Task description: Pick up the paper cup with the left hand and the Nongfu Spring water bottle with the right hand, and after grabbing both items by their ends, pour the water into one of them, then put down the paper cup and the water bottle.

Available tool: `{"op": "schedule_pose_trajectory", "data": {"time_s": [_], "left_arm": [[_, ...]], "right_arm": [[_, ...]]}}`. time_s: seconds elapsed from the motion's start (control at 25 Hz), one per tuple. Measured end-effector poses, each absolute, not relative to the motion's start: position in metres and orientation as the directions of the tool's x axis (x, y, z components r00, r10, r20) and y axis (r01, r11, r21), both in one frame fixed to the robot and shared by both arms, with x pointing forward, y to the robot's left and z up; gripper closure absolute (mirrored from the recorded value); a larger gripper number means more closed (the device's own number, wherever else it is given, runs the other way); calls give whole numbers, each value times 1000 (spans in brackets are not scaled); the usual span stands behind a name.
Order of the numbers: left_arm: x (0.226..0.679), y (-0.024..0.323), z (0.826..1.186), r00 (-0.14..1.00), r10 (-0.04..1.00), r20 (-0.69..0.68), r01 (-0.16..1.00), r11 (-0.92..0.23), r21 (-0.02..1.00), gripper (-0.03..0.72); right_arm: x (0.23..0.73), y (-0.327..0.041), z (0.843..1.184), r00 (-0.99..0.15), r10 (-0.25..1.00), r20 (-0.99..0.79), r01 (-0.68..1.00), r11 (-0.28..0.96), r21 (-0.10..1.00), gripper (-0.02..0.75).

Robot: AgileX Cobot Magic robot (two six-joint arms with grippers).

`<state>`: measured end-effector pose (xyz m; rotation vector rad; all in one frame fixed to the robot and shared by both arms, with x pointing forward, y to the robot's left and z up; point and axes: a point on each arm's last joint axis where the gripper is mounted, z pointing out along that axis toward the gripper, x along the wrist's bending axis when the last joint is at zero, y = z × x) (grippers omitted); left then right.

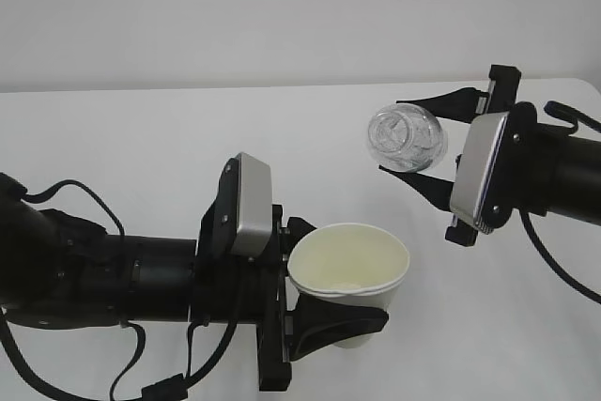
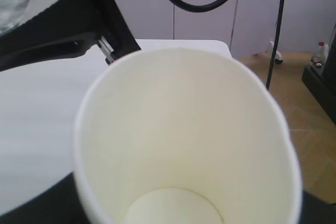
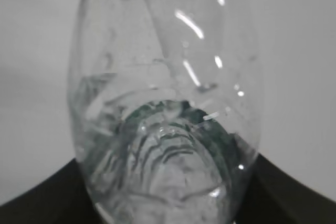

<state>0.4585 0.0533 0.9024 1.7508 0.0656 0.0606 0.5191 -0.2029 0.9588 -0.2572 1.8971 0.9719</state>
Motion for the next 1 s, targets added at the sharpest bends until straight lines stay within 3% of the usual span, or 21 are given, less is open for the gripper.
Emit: {"op": "schedule_pose_trajectory", "data": {"time_s": [1.0], "left_arm": [[457, 53, 902, 998, 60, 9, 2, -186, 983, 260]], "right_arm": [[521, -204, 960, -431, 139, -891, -599, 694, 398, 264]]}}
